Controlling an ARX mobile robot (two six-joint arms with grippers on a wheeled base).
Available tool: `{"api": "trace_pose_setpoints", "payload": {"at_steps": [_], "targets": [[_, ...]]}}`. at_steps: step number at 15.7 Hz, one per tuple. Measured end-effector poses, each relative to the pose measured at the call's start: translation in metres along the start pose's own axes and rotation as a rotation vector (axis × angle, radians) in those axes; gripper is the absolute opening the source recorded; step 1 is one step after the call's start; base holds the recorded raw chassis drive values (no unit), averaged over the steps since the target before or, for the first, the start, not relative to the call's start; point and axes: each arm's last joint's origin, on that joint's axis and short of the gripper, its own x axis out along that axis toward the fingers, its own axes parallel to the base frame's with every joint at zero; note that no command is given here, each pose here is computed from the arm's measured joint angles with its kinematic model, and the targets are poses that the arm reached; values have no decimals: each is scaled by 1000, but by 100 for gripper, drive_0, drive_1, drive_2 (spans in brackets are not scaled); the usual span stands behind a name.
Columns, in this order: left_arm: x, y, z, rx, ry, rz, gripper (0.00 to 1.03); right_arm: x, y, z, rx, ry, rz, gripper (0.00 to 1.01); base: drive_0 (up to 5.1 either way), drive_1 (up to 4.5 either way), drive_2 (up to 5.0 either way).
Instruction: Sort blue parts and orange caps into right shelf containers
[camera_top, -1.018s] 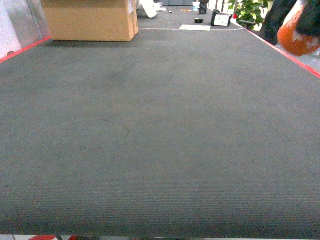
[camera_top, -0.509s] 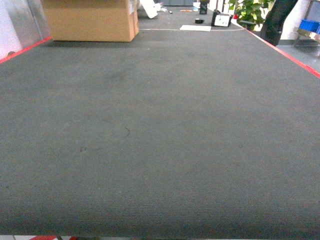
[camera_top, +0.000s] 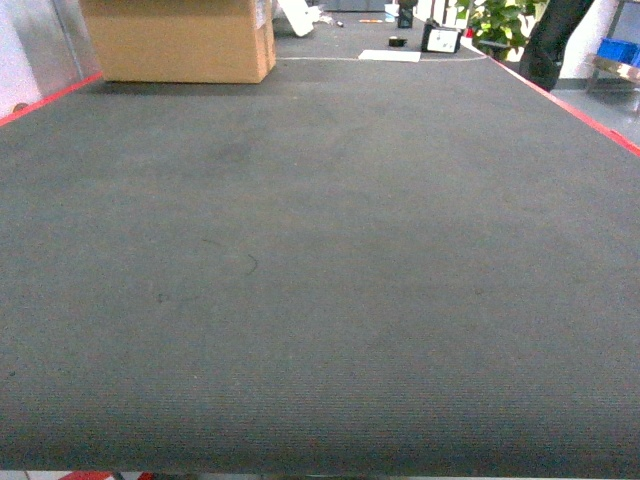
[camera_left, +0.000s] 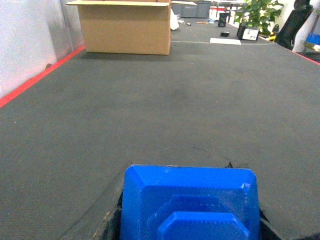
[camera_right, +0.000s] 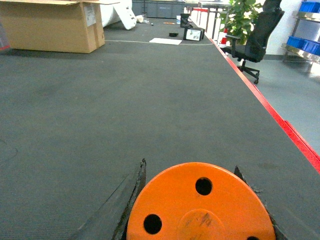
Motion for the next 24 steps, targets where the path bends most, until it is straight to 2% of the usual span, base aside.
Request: {"api": "trace_pose_setpoints", "payload": {"at_steps": [3, 4, 5, 6, 7, 8, 10, 20, 22, 23, 24], "targets": [[-4, 2, -2, 0, -1, 2, 44, -3, -3, -2, 1, 0, 1, 45, 0, 0, 0], [-7, 9, -4, -1, -5, -10, 44, -6, -5, -4, 2, -4, 2, 45, 0, 0, 0], [-11, 14, -6, -3, -4, 24, 44, -10, -7, -6, 2, -6, 3, 45, 0, 0, 0], [-14, 14, -7, -4, -5, 12, 44, -13, -10, -9, 3, -4, 2, 45, 0, 0, 0], [-17, 12, -8, -4, -6, -4, 44, -16, -17, -11, 4, 0, 18, 45, 0, 0, 0], [-19, 12, -12, -4, -27, -1, 44, -18, -22, -12, 7, -6, -18, 45, 0, 0, 0], [-23, 13, -14, -4, -17, -1, 44, -22, -20, -18, 7, -19, 6, 45, 0, 0, 0], [-41, 13, -13, -4, -29, 0, 44, -38, -20, -17, 7, -28, 6, 45, 0, 0, 0], [-42, 13, -14, -4, -22, -1, 44, -45, -20, -24, 7, 28, 8, 45, 0, 0, 0], [-48, 12, -20, -4, 29, -4, 44, -48, -20, -20, 7, -19, 6, 45, 0, 0, 0], [-52, 13, -17, -4, -13, 0, 44, -49, -20, -19, 7, -31, 4, 45, 0, 0, 0]]}}
